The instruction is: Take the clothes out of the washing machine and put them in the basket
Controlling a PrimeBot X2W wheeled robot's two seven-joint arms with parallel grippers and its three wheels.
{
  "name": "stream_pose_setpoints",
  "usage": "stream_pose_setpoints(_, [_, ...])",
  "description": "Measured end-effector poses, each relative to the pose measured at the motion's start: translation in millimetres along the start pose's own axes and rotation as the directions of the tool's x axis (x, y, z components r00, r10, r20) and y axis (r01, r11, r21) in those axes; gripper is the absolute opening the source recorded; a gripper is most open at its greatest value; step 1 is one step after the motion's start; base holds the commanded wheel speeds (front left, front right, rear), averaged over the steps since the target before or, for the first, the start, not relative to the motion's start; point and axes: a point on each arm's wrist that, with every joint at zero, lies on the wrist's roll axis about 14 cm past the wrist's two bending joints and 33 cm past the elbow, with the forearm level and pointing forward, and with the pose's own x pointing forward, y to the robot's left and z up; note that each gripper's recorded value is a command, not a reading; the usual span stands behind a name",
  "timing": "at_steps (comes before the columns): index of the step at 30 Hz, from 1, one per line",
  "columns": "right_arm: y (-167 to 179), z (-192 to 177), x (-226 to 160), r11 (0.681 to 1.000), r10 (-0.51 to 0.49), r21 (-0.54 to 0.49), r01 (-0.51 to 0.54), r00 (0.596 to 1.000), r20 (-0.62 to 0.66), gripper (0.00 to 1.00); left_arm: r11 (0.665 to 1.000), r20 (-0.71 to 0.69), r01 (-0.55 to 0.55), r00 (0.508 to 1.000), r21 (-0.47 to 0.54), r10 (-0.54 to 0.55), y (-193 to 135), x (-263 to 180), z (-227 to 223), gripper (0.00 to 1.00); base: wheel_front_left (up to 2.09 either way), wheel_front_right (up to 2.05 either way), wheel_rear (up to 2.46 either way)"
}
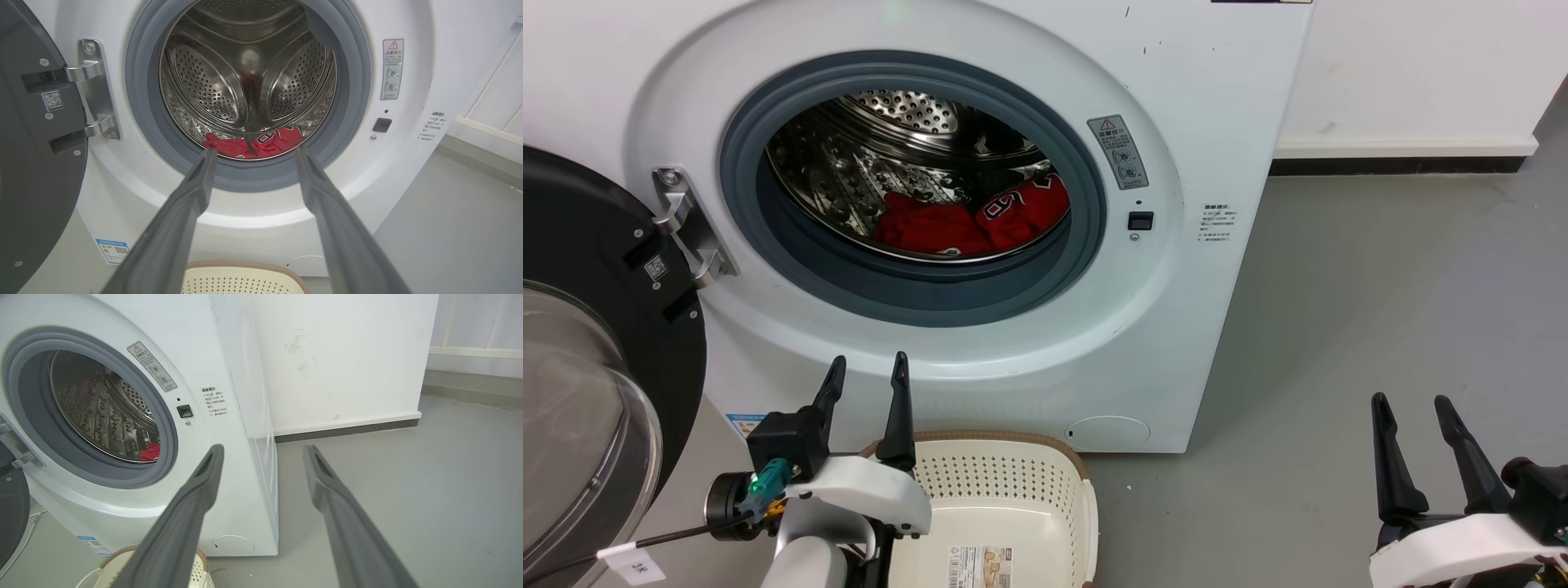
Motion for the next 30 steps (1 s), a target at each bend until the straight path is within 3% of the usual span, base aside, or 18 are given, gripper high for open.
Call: stream_pose_setpoints(30, [-1.0, 7.3, -4.6, 0.979, 0.007, -0.203, -0.007, 1.000, -0.002, 1.00, 0.980, 0.021, 0.014, 1.000, 0.199, -0.019, -1.3, -0.5, -3.8, 1.00, 0.00, 0.00, 0.00])
